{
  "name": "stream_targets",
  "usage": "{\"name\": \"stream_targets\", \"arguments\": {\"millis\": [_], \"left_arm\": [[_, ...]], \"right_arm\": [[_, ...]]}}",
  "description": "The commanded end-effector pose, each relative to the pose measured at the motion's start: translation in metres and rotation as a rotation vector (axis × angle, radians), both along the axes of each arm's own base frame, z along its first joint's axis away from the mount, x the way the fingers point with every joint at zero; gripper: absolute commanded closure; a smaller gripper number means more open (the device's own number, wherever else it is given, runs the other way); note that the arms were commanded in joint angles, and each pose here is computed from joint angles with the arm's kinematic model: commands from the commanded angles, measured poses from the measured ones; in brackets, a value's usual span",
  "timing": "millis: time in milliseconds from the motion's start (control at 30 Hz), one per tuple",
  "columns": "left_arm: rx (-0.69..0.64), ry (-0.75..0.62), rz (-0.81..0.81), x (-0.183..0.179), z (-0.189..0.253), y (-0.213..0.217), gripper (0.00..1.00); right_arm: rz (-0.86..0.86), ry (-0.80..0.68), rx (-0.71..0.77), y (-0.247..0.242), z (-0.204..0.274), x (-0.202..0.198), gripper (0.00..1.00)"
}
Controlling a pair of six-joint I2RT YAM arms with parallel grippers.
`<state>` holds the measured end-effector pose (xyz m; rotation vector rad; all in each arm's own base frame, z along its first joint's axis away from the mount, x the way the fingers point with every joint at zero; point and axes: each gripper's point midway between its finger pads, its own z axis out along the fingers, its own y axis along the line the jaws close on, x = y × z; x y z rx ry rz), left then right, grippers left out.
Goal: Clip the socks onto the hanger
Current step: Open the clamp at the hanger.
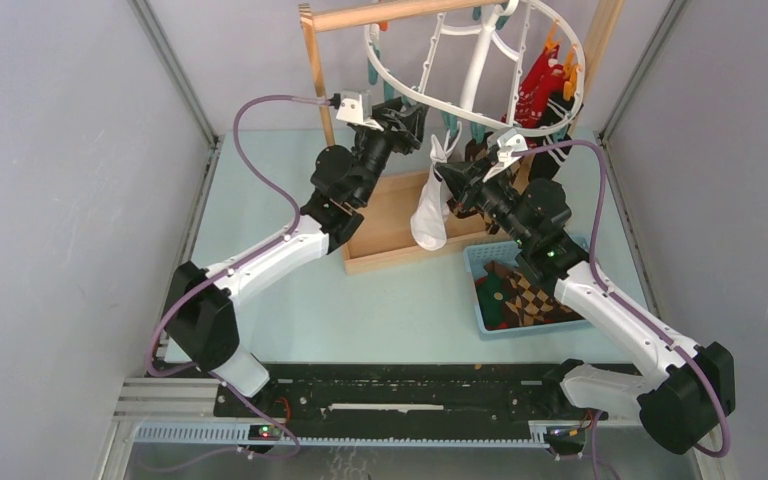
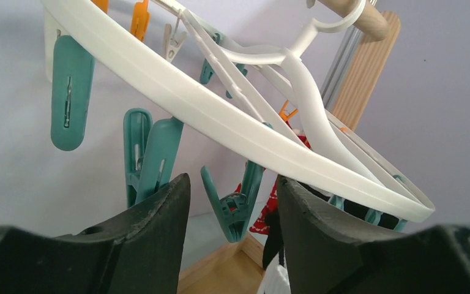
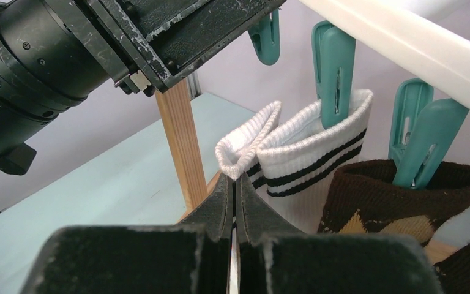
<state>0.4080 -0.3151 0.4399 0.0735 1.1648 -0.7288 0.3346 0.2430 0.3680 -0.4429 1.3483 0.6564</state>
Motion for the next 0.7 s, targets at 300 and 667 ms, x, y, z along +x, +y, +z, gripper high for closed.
{"name": "stream_targets", "arguments": {"millis": [300, 667], "left_arm": [[-0.02, -0.066, 0.041, 0.001, 0.038, 0.002, 0.44], [-0.019, -0.059, 0.036, -0.002, 0.045, 0.002, 0.77]], "right_arm": [[0.004, -0.085, 0.06, -0.003, 0.039, -0.005, 1.0], [0.005, -0.083, 0.058, -0.004, 0.038, -0.006, 1.0]]}}
